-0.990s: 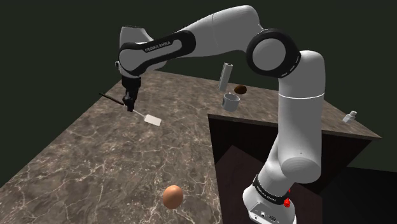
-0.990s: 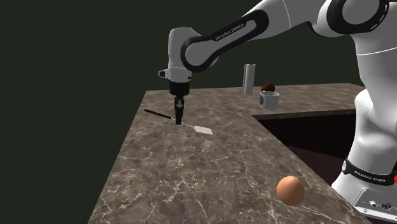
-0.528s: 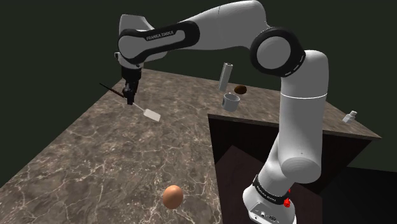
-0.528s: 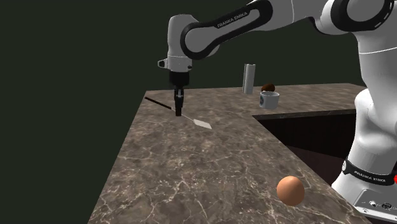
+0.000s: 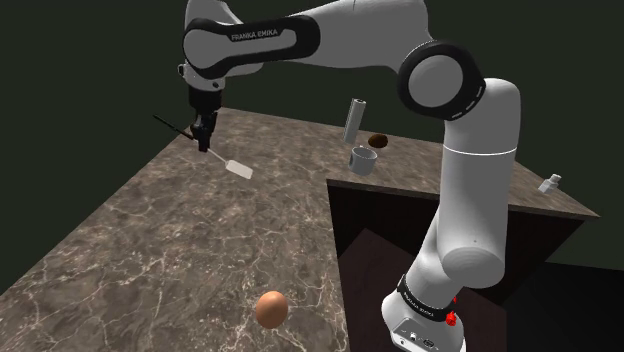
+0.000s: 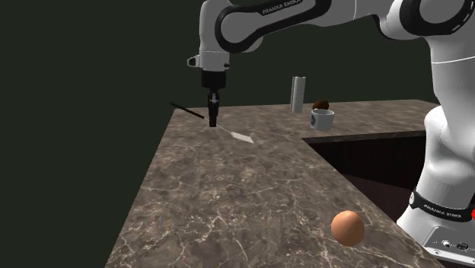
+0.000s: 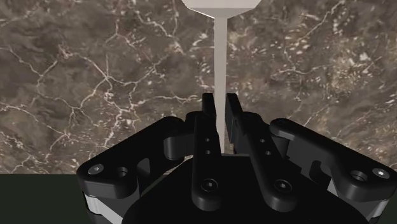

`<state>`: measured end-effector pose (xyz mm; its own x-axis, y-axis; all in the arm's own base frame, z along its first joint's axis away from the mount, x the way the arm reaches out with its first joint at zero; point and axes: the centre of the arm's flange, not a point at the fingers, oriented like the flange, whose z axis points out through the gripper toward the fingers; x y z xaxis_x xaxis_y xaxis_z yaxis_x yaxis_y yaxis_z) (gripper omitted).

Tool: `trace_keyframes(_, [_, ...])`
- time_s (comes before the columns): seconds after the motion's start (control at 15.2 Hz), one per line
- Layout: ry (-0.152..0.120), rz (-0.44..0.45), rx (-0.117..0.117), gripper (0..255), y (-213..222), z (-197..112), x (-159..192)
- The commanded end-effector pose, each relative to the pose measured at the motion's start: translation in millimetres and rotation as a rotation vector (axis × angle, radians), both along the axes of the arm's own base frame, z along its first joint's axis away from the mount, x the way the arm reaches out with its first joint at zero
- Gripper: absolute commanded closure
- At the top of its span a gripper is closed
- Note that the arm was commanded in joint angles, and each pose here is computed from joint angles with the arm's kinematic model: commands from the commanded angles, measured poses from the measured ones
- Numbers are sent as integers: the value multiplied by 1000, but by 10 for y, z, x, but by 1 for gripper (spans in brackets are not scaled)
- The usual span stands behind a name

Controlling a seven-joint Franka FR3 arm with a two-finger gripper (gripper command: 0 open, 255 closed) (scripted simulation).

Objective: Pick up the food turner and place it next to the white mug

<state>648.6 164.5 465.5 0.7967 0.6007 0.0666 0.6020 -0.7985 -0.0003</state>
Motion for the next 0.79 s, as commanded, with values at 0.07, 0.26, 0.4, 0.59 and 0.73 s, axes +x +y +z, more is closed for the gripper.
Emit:
trace_keyframes(0.07, [0, 0, 0, 255, -7, 155, -1])
trace_keyframes(0.26, [0, 0, 0, 255, -112, 241, -80])
trace_keyframes(0.4, [0, 0, 0, 255, -324, 241, -238])
trace_keyframes(0.59, [0, 0, 0, 255, -641, 241, -475])
trace_keyframes(0.73, [0, 0, 0, 255, -853, 242, -633])
